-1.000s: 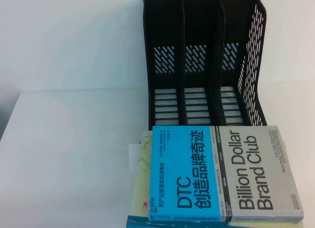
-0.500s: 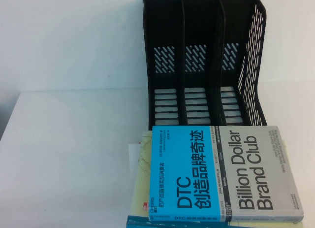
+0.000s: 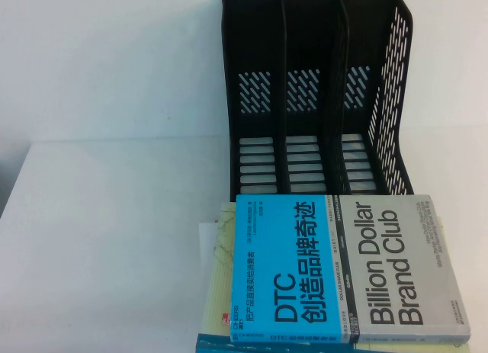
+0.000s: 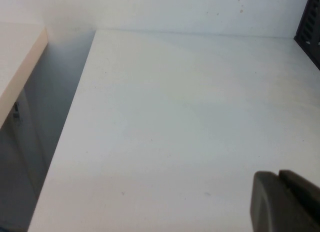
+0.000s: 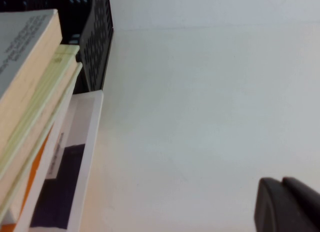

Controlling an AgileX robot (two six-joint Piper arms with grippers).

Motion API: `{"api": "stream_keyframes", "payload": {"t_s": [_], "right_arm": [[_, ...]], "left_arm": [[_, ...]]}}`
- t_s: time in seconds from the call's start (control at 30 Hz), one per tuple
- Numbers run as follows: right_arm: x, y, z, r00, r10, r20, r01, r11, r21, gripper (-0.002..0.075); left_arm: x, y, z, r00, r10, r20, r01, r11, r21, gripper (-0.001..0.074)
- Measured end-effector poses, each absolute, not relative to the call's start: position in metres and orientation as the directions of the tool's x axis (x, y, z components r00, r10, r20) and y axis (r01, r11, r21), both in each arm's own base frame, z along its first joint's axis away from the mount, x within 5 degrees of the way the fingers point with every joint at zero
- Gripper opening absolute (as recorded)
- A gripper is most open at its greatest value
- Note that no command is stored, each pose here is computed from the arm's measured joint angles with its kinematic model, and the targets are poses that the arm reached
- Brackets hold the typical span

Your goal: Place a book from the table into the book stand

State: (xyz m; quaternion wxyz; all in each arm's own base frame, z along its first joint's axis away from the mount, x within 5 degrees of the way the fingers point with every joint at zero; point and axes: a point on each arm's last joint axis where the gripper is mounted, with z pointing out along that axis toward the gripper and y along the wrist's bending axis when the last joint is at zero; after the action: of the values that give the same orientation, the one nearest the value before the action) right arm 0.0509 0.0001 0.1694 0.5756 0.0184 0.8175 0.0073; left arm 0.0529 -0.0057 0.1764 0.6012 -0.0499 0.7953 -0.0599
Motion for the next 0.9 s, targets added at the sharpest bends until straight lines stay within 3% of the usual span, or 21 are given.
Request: {"api": "stream_keyframes", "payload": {"t_s": [0.53, 0.9], "right_arm": [[0.0511, 0.0001, 0.1700, -0.330, 0.038, -0.943, 0.022, 0.999, 0.033, -0.0003], [0.0516, 0.0001, 0.1706, -0.318, 0.040, -0.947, 0.022, 0.999, 0.035, -0.0003]], "left_arm": [[0.0529, -0.0060, 0.1765, -0.272, -0.147, -0.951, -0.003, 0.988, -0.152, -0.0004], [0.0543, -0.0098, 0.1807, -0.221, -0.328, -0.919, 0.006, 0.941, -0.337, -0.0004]]}}
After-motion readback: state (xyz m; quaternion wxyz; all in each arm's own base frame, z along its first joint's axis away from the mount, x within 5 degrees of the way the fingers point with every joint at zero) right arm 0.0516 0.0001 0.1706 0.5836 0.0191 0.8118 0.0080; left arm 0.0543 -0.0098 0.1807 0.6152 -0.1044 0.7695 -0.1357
